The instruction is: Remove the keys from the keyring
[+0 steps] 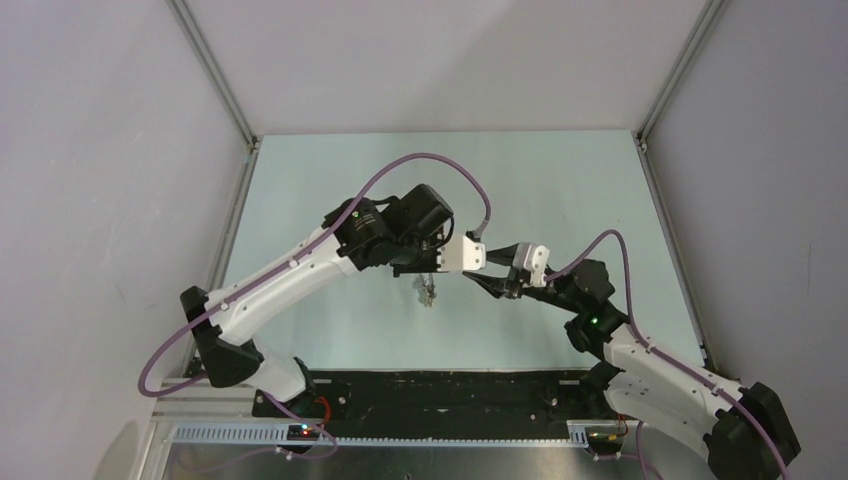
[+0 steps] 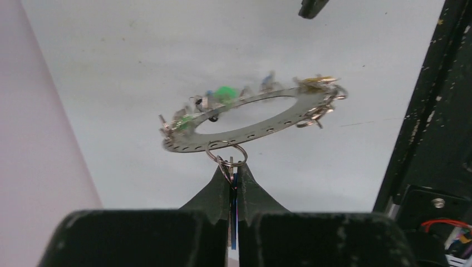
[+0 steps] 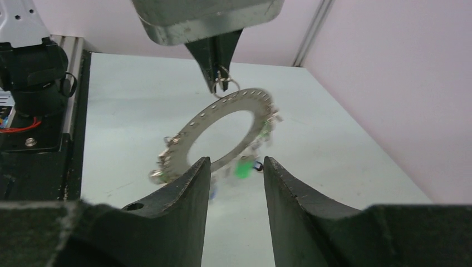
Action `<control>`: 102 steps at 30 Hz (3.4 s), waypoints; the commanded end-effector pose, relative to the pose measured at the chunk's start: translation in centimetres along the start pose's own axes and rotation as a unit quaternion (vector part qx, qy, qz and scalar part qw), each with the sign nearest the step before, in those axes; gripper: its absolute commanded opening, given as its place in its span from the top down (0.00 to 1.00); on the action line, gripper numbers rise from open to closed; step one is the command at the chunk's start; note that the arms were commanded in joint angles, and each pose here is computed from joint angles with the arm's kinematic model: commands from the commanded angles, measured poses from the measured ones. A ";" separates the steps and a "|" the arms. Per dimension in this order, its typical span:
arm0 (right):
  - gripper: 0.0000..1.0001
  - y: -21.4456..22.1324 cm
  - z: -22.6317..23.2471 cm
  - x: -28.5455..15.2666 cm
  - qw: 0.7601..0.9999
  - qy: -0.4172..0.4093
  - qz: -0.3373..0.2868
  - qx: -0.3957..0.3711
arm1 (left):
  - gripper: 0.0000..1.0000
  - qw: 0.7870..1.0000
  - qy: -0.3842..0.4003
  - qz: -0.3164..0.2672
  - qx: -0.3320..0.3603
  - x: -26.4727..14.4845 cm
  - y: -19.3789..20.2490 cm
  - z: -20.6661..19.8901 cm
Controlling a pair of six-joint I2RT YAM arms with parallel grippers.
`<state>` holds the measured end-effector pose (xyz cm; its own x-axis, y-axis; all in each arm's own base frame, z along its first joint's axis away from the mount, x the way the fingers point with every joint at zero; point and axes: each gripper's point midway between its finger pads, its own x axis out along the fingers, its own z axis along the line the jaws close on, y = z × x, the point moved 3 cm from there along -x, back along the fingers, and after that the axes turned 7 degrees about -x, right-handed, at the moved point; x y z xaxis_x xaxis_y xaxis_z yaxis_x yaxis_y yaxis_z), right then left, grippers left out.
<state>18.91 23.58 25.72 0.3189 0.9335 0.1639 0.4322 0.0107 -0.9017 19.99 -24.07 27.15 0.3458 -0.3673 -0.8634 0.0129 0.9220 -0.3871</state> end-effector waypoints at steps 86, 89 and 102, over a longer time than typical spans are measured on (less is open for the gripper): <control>0.53 -3.4 1.8 2.9 0.996 -0.030 -0.062 -0.049 | 1.00 0.982 0.085 -0.121 -0.119 -2.7 -5.4 -3.6; 0.54 -3.5 1.9 3.0 0.996 -0.033 -0.063 -0.047 | 1.00 0.981 0.091 -0.124 -0.118 -2.8 -5.5 -3.8; 0.67 -3.5 2.5 3.1 0.995 -0.057 -0.064 -0.046 | 1.00 0.979 0.102 -0.139 -0.108 -3.5 -5.6 -4.1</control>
<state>16.29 27.24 26.25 0.1782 0.9685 0.1738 0.5113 0.0597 -0.8573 15.62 -28.00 27.64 0.1656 -0.5331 -0.8297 -0.1836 0.8100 -0.5570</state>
